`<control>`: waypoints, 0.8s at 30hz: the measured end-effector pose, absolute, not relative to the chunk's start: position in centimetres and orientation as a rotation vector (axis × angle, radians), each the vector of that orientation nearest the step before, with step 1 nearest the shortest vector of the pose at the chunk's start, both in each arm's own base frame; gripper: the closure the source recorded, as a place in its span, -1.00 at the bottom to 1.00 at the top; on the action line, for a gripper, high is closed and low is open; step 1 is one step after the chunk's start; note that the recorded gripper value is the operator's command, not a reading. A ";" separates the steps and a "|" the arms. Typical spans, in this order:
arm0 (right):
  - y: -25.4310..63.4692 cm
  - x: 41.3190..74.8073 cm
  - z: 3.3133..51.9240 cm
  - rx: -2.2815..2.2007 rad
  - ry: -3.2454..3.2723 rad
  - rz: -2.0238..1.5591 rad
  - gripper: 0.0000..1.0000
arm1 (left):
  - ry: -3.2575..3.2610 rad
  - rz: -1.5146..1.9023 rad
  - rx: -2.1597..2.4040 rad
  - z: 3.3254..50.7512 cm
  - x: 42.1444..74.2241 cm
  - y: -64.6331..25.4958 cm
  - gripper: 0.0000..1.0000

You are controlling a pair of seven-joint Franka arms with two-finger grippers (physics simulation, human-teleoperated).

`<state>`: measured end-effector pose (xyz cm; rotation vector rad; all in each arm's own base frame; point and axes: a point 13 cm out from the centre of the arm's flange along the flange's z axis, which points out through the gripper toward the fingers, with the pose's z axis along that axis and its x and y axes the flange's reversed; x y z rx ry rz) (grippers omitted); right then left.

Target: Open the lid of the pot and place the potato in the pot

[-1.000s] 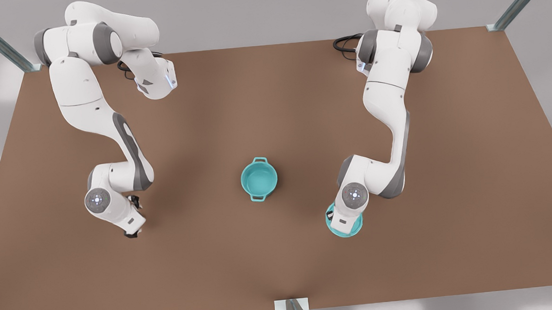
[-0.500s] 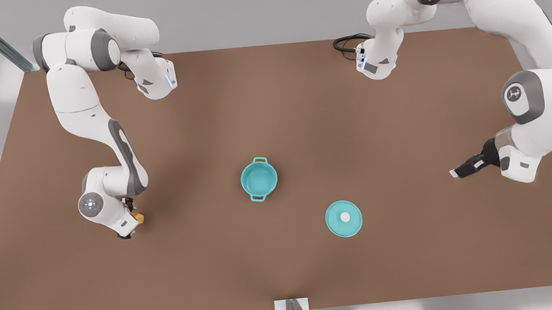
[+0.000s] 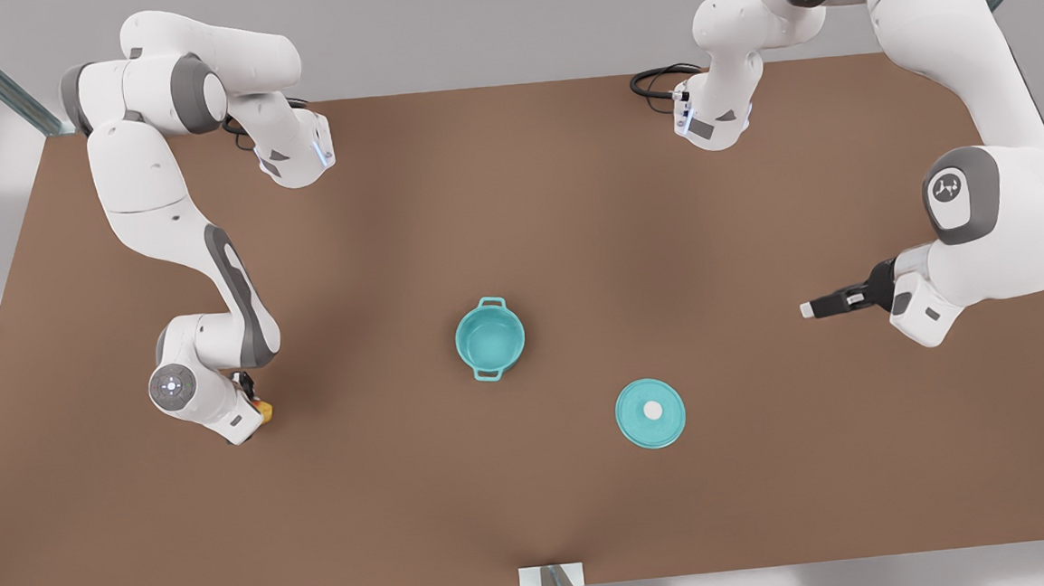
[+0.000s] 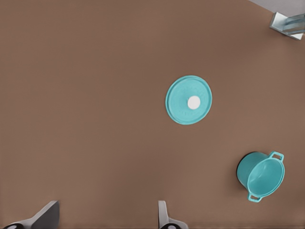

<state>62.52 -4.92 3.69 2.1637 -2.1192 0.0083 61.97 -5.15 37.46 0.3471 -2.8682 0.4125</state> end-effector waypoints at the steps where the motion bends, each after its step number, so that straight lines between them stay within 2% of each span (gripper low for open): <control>1: -4.9 62.4 3.7 2.164 -2.117 0.004 -0.11 | -2.868 0.413 0.339 37.5 61.9 -5.2 -1.00; 6: -4.7 62.5 4.2 2.176 -2.106 0.000 0.03 | -2.864 0.414 0.306 37.4 61.7 -5.3 -1.00; 14: -0.7 63.7 8.2 2.265 -2.076 0.005 0.03 | -2.860 0.401 0.268 36.9 61.5 -5.4 -1.00; 24: 10.7 63.6 11.3 2.431 -2.002 -0.082 0.05 | -2.859 0.397 0.245 36.7 61.4 -5.3 -1.00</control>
